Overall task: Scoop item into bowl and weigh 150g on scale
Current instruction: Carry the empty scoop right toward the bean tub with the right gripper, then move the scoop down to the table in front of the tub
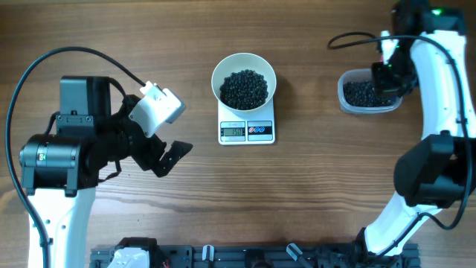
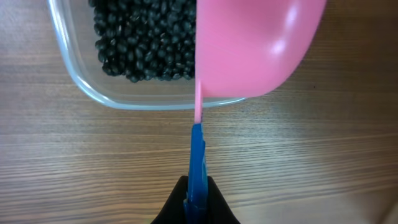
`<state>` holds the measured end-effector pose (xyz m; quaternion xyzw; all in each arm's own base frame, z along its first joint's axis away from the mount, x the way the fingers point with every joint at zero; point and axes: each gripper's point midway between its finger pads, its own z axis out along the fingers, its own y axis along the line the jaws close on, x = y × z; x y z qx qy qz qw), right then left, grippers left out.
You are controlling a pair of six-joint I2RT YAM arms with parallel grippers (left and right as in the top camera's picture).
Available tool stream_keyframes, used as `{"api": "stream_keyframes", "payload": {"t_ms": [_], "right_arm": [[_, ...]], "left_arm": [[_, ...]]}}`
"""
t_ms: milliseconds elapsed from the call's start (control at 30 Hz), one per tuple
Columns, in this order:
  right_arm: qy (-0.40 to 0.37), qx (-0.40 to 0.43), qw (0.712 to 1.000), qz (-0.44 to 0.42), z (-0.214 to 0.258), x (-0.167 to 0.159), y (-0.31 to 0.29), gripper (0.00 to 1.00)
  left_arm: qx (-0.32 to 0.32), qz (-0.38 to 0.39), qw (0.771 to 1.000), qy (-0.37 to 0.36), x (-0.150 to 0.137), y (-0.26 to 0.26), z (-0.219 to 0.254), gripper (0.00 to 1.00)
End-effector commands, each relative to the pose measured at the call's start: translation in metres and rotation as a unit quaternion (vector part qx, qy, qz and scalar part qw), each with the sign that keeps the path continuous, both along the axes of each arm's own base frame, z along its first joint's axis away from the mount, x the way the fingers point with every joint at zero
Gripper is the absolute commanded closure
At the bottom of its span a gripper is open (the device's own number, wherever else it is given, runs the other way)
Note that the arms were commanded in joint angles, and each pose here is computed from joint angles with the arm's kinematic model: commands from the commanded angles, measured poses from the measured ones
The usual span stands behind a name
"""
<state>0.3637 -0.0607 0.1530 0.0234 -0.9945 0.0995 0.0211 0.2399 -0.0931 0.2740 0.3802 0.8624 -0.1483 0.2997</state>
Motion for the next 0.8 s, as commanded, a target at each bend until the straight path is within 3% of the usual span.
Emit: {"api": "stream_keyframes", "payload": {"t_ms": [0,200,333,533,767], "right_arm": [[0.005,-0.062,0.998,0.017,0.004,-0.004,0.000,0.96],[0.013,-0.137,0.990,0.020,0.002,-0.008,0.000,0.96],[0.017,-0.137,0.990,-0.004,-0.007,-0.014,0.006,0.96],[-0.029,-0.042,0.998,-0.026,-0.003,-0.003,0.036,0.96],[-0.156,0.043,0.985,-0.057,0.062,-0.001,0.057,0.96]], "left_arm": [[-0.002,-0.003,1.000,-0.010,0.002,0.000,0.006,0.00],[-0.002,-0.003,1.000,-0.010,0.002,0.000,0.006,0.00],[-0.002,-0.003,1.000,-0.010,0.002,0.000,0.006,0.00],[-0.002,-0.003,1.000,-0.010,0.002,0.000,0.006,0.00],[-0.002,-0.003,1.000,-0.010,0.002,0.000,0.006,0.00]]}}
